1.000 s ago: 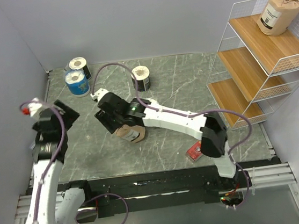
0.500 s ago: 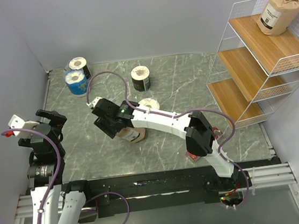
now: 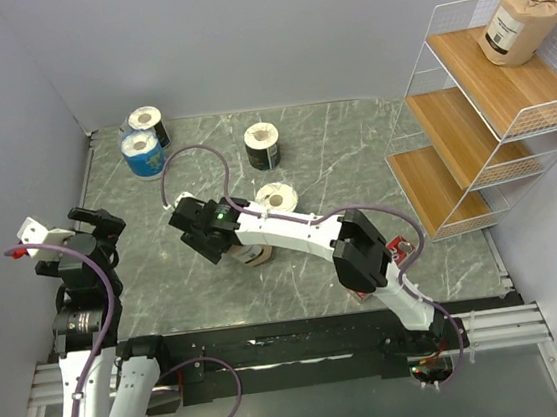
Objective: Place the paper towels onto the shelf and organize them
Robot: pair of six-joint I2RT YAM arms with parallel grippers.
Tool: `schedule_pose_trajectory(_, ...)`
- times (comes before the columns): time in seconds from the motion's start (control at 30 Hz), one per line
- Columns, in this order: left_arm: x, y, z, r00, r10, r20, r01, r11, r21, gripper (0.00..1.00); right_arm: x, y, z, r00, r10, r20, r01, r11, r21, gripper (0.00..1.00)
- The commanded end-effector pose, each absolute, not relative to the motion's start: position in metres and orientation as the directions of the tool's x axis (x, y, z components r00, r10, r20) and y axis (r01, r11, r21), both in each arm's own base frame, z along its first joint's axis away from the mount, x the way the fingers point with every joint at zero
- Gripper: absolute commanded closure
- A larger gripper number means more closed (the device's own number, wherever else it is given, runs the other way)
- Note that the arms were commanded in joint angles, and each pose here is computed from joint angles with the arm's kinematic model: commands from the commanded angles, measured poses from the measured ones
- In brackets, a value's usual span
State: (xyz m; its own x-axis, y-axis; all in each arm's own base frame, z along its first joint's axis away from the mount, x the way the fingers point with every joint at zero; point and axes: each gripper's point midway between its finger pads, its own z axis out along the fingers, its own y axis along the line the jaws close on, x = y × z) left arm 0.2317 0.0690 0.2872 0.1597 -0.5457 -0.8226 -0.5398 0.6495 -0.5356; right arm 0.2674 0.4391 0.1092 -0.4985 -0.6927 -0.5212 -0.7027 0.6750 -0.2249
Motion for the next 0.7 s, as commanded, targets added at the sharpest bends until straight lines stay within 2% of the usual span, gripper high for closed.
schedule_pose_trajectory(0.0, 0.232, 0.071, 0.296, 0.198, -0.545, -0.815, -0.523, 0.644, -0.558, 0.04, 0.267, 0.434, 0.113, -0.483, -0.715, -0.505, -0.685, 0.668, -0.29, 0.33)
schedule_pose_trajectory(0.1, 0.231, 0.071, 0.297, 0.203, -0.544, -0.814, -0.521, 0.644, -0.56, 0.03, 0.264, 0.433, 0.116, -0.471, -0.719, -0.511, -0.684, 0.663, -0.303, 0.43)
schedule_pose_trajectory(0.23, 0.23, 0.071, 0.298, 0.209, -0.543, -0.813, -0.518, 0.644, -0.563, 0.03, 0.262, 0.428, 0.131, -0.46, -0.706, -0.539, -0.68, 0.67, -0.297, 0.51)
schedule_pose_trajectory(0.47, 0.231, 0.069, 0.298, 0.204, -0.546, -0.812, -0.505, 0.652, -0.565, 0.03, 0.246, 0.4, 0.149, -0.461, -0.705, -0.539, -0.684, 0.669, -0.29, 0.56)
schedule_pose_trajectory(0.67, 0.233, 0.066, 0.299, 0.192, -0.549, -0.814, -0.493, 0.663, -0.563, 0.04, 0.225, 0.366, 0.191, -0.441, -0.668, -0.599, -0.693, 0.678, -0.246, 0.57)
